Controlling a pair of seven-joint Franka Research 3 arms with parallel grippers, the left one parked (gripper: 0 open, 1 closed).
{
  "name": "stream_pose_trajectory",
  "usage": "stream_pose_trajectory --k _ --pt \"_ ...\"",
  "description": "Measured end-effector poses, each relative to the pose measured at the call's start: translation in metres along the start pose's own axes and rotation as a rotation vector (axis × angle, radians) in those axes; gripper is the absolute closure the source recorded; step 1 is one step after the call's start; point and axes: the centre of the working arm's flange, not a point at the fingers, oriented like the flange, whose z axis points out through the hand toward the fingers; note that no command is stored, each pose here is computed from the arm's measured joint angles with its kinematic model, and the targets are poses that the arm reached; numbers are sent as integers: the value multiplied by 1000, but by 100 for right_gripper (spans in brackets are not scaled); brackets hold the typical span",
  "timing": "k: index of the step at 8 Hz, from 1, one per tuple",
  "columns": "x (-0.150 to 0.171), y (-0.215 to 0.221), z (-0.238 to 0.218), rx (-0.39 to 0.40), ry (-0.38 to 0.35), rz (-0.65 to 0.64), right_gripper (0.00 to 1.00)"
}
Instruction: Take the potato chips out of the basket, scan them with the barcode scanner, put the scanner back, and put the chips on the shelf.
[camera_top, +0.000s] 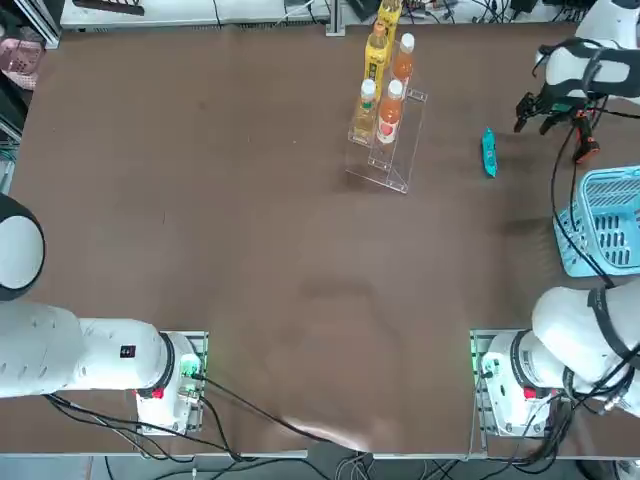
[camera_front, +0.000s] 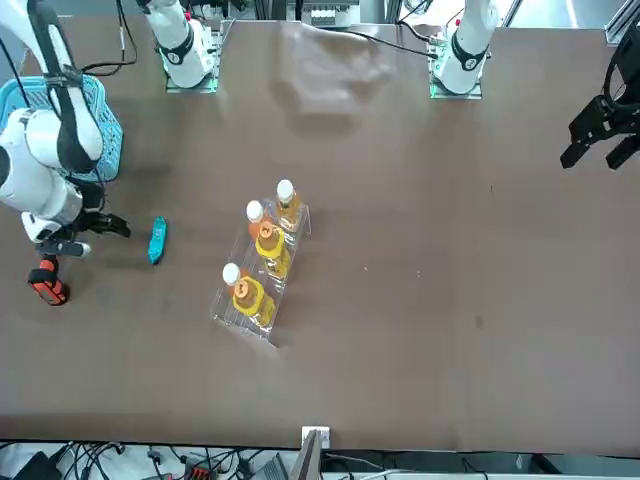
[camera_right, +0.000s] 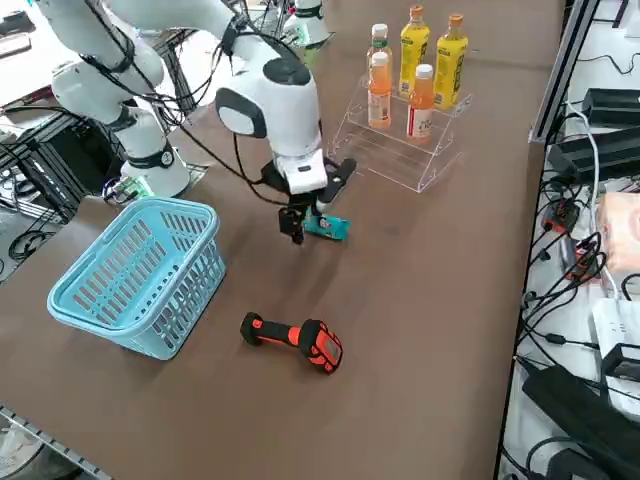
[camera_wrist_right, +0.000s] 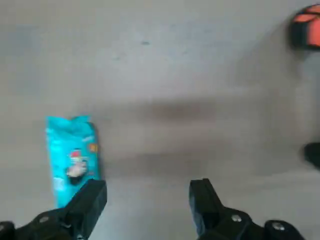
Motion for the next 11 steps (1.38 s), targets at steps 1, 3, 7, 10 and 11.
stream_pose_trajectory --k 1,3,7,10,11 --pt "-3 32 2 -22 -1 -13 0" --pt "-9 92 2 -28 7 -69 0" --pt "-13 166 6 -26 28 -157 0" --pt "-10 183 37 -22 46 -175 0" --pt "-5 187 47 -15 58 -191 0"
